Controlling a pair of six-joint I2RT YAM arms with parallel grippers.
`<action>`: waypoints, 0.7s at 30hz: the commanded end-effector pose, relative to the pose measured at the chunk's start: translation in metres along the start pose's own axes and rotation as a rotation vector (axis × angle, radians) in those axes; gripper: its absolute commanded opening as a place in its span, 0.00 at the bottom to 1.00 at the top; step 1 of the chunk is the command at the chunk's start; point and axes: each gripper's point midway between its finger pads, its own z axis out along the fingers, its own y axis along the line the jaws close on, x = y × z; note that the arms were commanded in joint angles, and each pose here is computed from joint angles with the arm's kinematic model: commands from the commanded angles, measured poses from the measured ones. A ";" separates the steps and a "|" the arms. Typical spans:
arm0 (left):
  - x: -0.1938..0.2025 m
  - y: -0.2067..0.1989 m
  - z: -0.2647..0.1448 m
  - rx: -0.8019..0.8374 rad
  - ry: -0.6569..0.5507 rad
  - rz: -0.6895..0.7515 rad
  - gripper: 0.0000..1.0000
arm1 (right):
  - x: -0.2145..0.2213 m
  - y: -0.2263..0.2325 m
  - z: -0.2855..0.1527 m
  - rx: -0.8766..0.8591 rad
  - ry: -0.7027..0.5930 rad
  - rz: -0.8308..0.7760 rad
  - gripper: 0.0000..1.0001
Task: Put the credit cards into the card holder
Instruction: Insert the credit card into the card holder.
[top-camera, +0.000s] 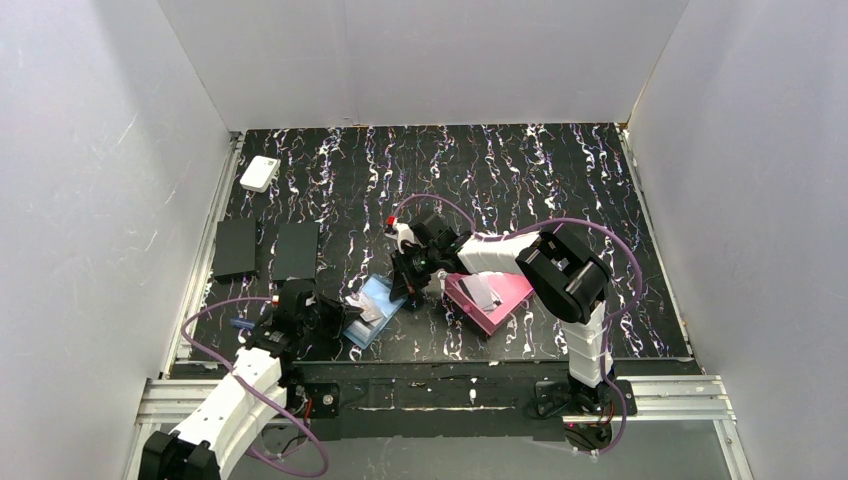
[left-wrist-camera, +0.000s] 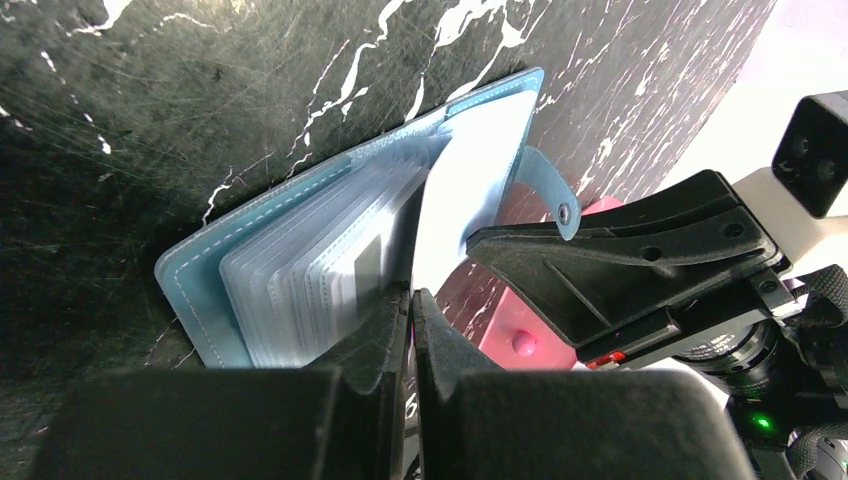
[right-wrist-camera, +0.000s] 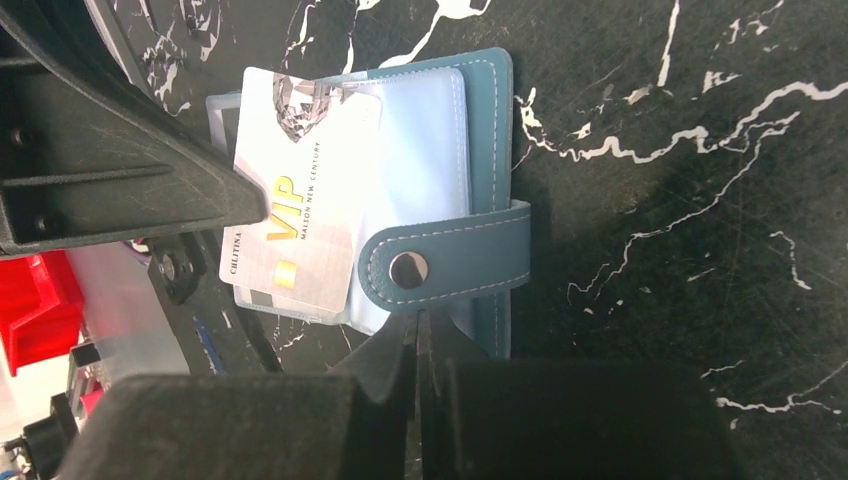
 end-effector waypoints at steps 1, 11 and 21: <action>-0.019 0.019 0.005 -0.068 -0.131 0.008 0.00 | 0.001 0.001 0.001 -0.006 -0.018 0.017 0.01; -0.014 0.019 0.012 -0.060 -0.154 -0.007 0.00 | 0.000 0.004 -0.002 -0.006 -0.030 0.032 0.01; 0.007 0.012 0.018 -0.037 -0.044 -0.034 0.00 | 0.001 0.006 -0.004 -0.009 -0.030 0.028 0.01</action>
